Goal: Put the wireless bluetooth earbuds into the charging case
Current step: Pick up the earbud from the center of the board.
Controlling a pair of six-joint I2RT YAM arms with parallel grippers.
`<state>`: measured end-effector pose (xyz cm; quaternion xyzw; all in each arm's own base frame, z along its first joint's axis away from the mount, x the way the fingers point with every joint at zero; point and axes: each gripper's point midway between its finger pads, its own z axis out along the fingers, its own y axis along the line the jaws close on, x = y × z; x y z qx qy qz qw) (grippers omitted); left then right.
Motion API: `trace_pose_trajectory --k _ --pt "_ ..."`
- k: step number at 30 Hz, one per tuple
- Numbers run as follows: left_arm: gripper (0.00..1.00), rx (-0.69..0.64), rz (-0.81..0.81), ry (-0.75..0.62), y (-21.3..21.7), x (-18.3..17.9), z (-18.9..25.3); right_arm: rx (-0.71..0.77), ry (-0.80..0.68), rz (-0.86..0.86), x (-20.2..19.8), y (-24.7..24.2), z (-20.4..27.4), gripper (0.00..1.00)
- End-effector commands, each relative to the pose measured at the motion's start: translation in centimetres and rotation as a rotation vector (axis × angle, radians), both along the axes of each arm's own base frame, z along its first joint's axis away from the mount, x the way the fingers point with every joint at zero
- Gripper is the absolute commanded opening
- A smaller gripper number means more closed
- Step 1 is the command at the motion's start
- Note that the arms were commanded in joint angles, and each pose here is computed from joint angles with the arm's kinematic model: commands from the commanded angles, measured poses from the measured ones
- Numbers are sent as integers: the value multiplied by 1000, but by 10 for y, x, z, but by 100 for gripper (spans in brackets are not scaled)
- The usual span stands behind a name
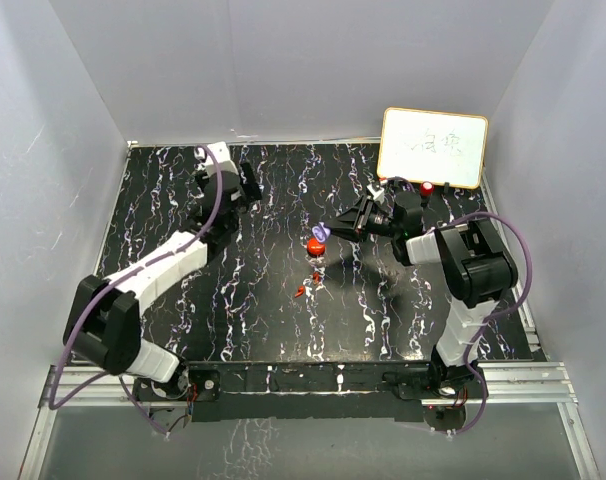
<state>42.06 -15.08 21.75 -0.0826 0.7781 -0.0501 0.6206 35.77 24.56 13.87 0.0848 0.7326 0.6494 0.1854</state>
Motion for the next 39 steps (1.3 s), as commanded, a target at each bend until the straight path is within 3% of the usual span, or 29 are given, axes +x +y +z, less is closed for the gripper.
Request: trace_pose_trajectory --k 1,6,14,28,39 --pt "72 -7 101 157 34 23 -35 -85 -138 -23 9 -5 19 0" --pt "73 101 182 273 56 61 -66 -166 -178 -28 14 -8 18 0" --pt "78 137 265 292 90 124 -86 -227 -226 -28 16 -11 25 0" --pt "79 318 282 170 116 210 -112 -213 -271 9 18 -10 32 0" --pt "78 421 232 122 111 255 -143 -207 -261 15 16 -10 32 0"
